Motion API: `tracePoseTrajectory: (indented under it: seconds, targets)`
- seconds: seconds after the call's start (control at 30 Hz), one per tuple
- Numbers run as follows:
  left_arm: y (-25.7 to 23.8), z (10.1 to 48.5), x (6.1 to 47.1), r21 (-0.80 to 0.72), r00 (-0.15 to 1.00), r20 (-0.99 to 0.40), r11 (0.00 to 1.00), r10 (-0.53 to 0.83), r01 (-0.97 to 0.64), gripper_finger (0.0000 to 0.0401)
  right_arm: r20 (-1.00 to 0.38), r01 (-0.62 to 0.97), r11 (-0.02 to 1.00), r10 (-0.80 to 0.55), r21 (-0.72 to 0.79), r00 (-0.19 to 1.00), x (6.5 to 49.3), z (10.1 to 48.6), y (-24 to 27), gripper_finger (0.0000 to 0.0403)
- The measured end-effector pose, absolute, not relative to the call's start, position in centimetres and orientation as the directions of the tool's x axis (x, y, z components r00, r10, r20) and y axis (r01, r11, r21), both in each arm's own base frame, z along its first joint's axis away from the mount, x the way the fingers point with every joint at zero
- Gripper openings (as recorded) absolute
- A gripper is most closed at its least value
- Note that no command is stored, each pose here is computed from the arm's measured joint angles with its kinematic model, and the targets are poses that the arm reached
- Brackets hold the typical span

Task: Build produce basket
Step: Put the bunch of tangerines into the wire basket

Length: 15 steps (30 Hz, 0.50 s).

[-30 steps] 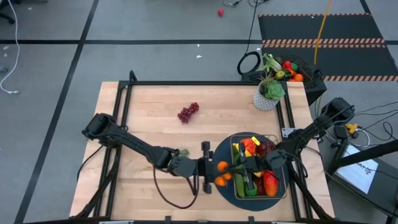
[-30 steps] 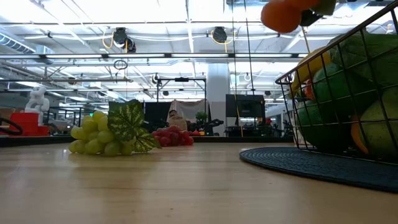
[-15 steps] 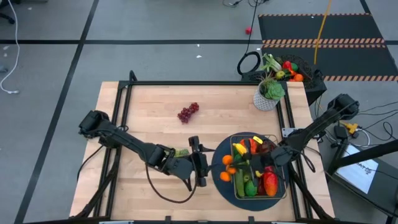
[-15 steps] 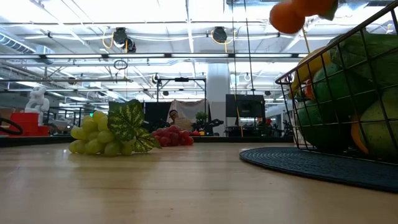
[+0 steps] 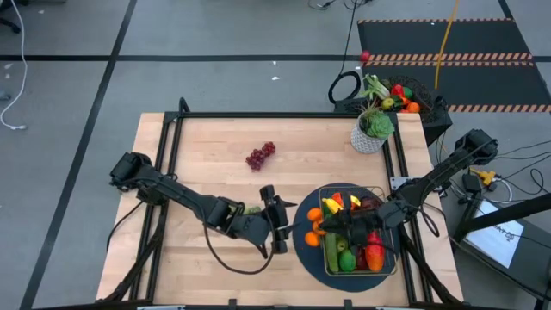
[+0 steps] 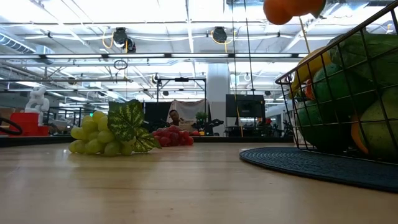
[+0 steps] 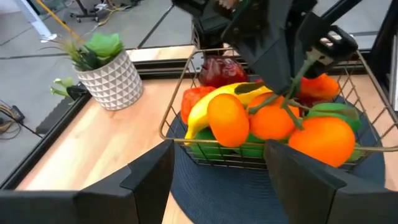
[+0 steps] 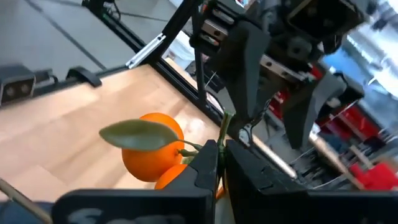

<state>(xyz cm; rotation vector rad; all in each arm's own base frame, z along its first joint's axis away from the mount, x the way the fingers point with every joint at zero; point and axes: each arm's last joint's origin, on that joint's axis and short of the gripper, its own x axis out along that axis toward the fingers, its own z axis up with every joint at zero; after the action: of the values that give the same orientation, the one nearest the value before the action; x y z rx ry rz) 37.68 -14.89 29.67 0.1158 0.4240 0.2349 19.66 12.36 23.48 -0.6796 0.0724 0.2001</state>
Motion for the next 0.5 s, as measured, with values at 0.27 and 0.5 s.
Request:
tracePoseTrajectory:
  seconds: [0.27,0.5]
  targets:
    - [-14.93,29.63,37.69,0.161,0.885,-0.394,0.967,0.249,-0.2,0.025,-0.131,-0.202,0.605,0.16,-0.77,0.978,19.66,23.49,12.36,0.0014]
    - [-14.9,29.63,37.71,0.16,0.885,-0.393,0.966,0.249,-0.201,0.025,-0.131,-0.201,0.584,0.16,-0.787,0.978,19.67,23.49,12.35,0.0014]
